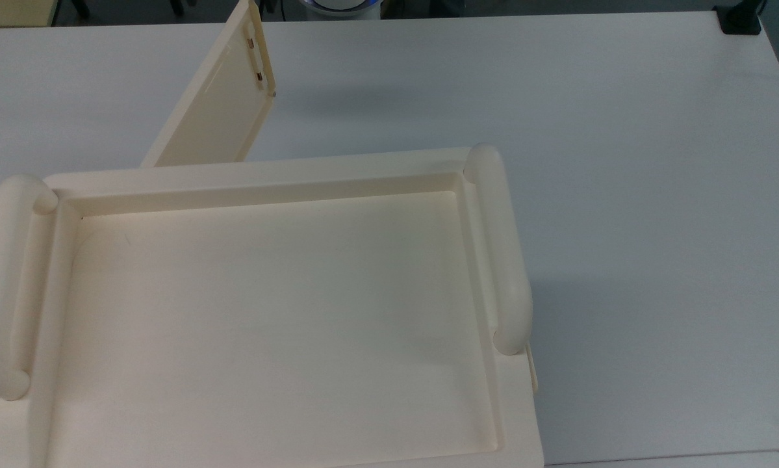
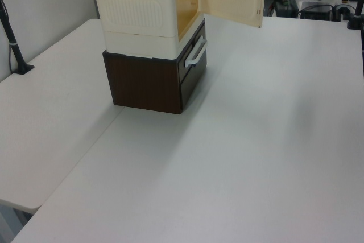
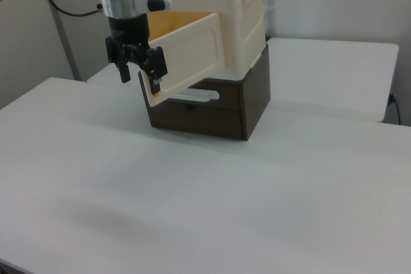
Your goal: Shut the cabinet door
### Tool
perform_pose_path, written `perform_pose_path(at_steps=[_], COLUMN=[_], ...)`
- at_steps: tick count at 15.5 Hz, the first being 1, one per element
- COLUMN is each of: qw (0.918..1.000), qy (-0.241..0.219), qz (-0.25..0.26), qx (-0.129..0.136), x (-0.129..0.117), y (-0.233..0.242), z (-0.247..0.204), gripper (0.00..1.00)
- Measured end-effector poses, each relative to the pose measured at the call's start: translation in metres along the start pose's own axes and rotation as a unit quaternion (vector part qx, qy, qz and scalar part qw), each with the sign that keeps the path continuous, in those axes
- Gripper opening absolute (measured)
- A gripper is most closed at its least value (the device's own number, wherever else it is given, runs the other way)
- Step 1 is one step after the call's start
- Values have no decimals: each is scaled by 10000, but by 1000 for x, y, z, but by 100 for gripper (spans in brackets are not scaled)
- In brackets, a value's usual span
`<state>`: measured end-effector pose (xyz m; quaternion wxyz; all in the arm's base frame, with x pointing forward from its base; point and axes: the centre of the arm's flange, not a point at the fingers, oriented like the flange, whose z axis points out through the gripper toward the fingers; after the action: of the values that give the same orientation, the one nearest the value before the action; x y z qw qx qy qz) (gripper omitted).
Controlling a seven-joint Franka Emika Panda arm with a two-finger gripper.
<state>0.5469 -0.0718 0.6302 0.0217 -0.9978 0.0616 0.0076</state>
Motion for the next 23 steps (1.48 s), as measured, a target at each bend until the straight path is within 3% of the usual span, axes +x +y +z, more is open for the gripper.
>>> perform_pose_path(at_steps=[5, 16, 21, 23], qw=[9987, 9982, 9981, 9976], qy=[-78, -155, -156, -157], qz=[-504, -583, -601, -677], qx=[2, 8, 8, 9], x=[-1, -3, -3, -3], y=[0, 0, 0, 0], z=[2, 3, 3, 3], gripper=[100, 99, 91, 74])
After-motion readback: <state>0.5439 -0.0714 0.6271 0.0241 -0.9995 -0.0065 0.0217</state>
